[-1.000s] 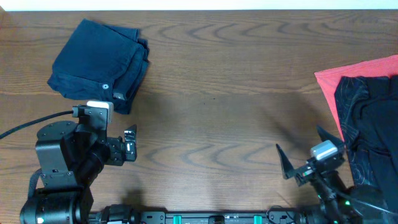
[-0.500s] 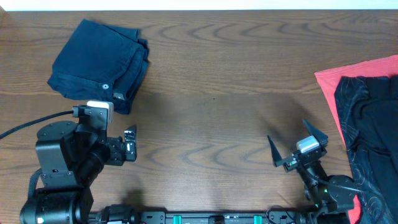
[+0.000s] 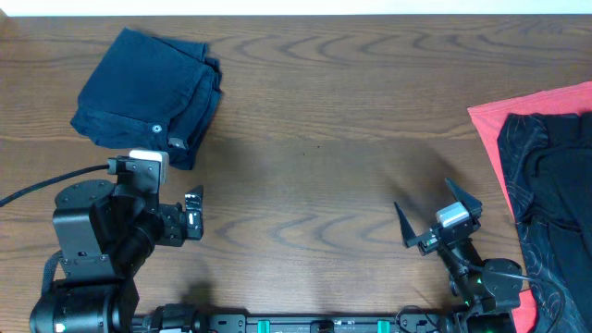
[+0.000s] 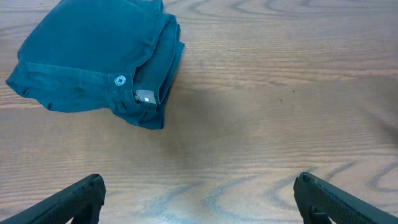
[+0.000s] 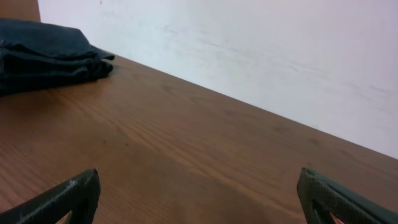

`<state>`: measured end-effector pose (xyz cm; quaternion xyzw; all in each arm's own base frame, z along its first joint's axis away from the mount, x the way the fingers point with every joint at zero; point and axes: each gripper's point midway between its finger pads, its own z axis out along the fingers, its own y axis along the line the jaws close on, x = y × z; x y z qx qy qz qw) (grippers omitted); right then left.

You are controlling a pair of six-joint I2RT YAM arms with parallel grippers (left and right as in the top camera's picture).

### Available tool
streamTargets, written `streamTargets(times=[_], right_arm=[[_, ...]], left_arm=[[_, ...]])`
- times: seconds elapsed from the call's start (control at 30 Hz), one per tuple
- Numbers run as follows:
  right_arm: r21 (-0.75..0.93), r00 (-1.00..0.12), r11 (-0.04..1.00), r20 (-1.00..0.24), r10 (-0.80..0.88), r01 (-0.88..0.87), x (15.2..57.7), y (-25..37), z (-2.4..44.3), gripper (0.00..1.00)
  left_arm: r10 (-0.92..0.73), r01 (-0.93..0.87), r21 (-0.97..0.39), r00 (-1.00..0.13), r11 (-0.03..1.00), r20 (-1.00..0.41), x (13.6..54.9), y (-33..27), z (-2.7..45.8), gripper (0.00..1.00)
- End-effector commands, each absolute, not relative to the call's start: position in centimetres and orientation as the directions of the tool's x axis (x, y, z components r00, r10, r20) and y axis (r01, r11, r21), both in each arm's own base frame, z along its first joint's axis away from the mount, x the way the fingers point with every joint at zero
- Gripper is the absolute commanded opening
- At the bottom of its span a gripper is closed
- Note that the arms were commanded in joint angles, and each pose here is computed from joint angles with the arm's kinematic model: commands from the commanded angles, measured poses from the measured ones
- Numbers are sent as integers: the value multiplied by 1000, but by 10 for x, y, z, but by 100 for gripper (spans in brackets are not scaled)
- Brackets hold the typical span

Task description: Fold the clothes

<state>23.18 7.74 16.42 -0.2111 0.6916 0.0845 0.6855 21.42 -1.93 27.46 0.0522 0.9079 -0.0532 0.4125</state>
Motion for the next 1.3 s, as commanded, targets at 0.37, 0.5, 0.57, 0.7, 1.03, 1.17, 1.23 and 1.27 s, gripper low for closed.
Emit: streamTargets(times=[0.37, 0.5, 0.57, 0.7, 1.03, 1.17, 1.23, 1.27], right_arm=[[-172, 29, 899, -984, -175, -402, 232, 76, 164, 99], [-173, 30, 899, -984, -176, -402, 232, 76, 164, 99], [-172, 29, 899, -984, -176, -402, 232, 76, 164, 99], [-172, 29, 899, -984, -175, -402, 232, 76, 164, 99], [-173, 30, 899, -984, -176, -402, 232, 76, 164, 99], [-173, 30, 899, -984, -176, -402, 232, 76, 164, 99], [-172, 29, 899, -984, -175, -402, 232, 76, 164, 99], [-172, 29, 899, -984, -176, -402, 232, 76, 164, 99]], left_arm=[[61, 144, -44, -648, 989, -760, 214, -20, 277, 98], [61, 144, -44, -648, 989, -759, 214, -20, 277, 98], [62, 145, -42, -645, 989, -761, 213, -19, 277, 98], [68, 133, -3, -527, 991, -847, 223, -16, 297, 98], [30, 132, 24, -44, 991, -999, 219, -20, 339, 98], [32, 130, 32, 4, 991, -999, 210, -20, 315, 98], [32, 131, 32, 2, 991, -999, 208, -21, 299, 98], [32, 131, 33, 6, 991, -999, 207, -21, 290, 98]])
